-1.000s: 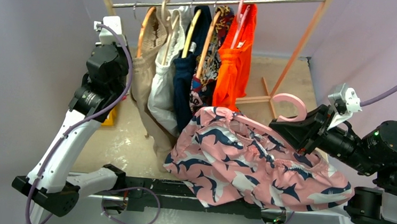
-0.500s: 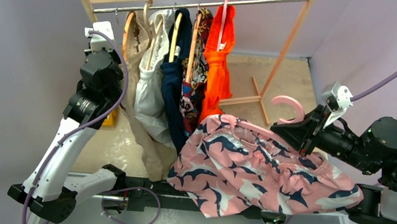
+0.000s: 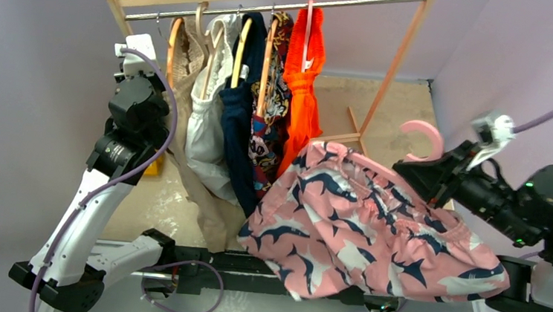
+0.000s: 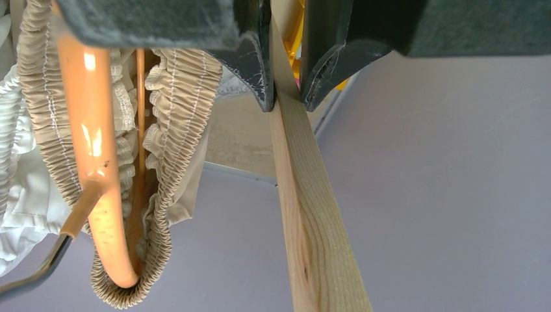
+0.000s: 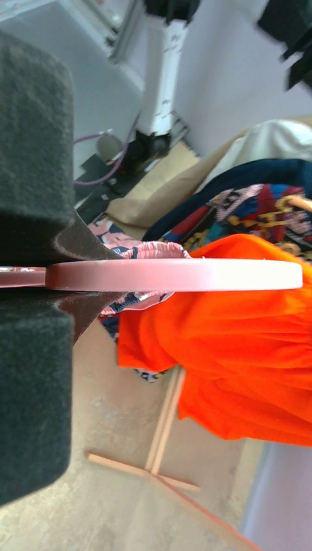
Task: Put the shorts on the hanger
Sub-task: Move the clothesline to the center of the board.
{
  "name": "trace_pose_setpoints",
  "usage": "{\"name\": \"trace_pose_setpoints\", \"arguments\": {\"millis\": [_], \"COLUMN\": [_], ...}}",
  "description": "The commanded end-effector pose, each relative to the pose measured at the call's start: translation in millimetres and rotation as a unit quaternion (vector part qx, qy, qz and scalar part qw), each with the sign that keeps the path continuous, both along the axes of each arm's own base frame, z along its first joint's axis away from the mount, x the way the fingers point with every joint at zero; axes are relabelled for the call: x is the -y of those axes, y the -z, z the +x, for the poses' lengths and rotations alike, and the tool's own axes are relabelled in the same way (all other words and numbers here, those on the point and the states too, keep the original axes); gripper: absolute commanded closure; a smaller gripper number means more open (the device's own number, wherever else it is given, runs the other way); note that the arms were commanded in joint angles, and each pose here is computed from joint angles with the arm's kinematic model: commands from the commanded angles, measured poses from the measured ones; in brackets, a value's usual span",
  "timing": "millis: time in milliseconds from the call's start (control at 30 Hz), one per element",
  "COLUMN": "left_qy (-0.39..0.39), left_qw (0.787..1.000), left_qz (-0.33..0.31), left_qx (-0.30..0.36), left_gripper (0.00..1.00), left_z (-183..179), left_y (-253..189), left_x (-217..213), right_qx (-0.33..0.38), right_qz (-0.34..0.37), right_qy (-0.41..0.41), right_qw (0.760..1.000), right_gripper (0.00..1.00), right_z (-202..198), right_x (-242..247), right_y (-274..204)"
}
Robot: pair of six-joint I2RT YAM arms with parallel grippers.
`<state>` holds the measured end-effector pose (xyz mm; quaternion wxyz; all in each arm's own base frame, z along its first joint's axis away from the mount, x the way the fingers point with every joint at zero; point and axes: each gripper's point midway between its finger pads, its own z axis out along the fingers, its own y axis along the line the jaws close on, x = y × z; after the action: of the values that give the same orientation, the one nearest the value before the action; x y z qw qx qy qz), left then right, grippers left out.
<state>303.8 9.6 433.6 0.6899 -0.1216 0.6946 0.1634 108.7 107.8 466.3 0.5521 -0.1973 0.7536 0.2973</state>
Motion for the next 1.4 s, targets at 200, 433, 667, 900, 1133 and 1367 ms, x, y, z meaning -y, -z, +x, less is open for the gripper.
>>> {"name": "trace_pose_setpoints", "arguments": {"millis": [200, 433, 667, 900, 1133, 1367], "left_qy": [-0.041, -0.029, -0.001, 0.041, 0.081, 0.041], "left_qw": [0.999, 0.999, 0.999, 0.997, 0.989, 0.984], "left_qz": [0.003, 0.0, -0.017, -0.042, -0.088, -0.125], "left_qx": [0.034, 0.032, 0.039, 0.052, 0.089, 0.12], "left_gripper": [1.0, 1.0, 0.91, 0.54, 0.32, 0.26], "left_z": [-14.4, -11.6, -10.3, -14.4, -30.1, -65.9], "left_y": [-19.0, -16.6, -15.8, -16.2, -35.3, -36.4], "left_x": [-20.0, -15.6, -6.8, 4.3, 11.8, -13.9], "right_qx": [0.103, 0.133, 0.138, 0.12, 0.122, 0.119], "right_qz": [0.125, 0.032, -0.016, -0.061, -0.058, -0.043], "right_qy": [0.192, 0.304, 0.297, 0.249, 0.263, 0.337], "right_qw": [0.968, 0.943, 0.945, 0.959, 0.955, 0.933], "right_gripper": [1.0, 1.0, 1.0, 1.0, 1.0, 1.0], "right_z": [33.8, 62.4, 83.8, 102.6, 160.7, 208.2], "right_x": [82.8, 90.2, 33.0, -42.7, -44.7, -0.8], "right_y": [-93.5, -75.3, -58.7, -16.0, -9.3, 14.0]}}
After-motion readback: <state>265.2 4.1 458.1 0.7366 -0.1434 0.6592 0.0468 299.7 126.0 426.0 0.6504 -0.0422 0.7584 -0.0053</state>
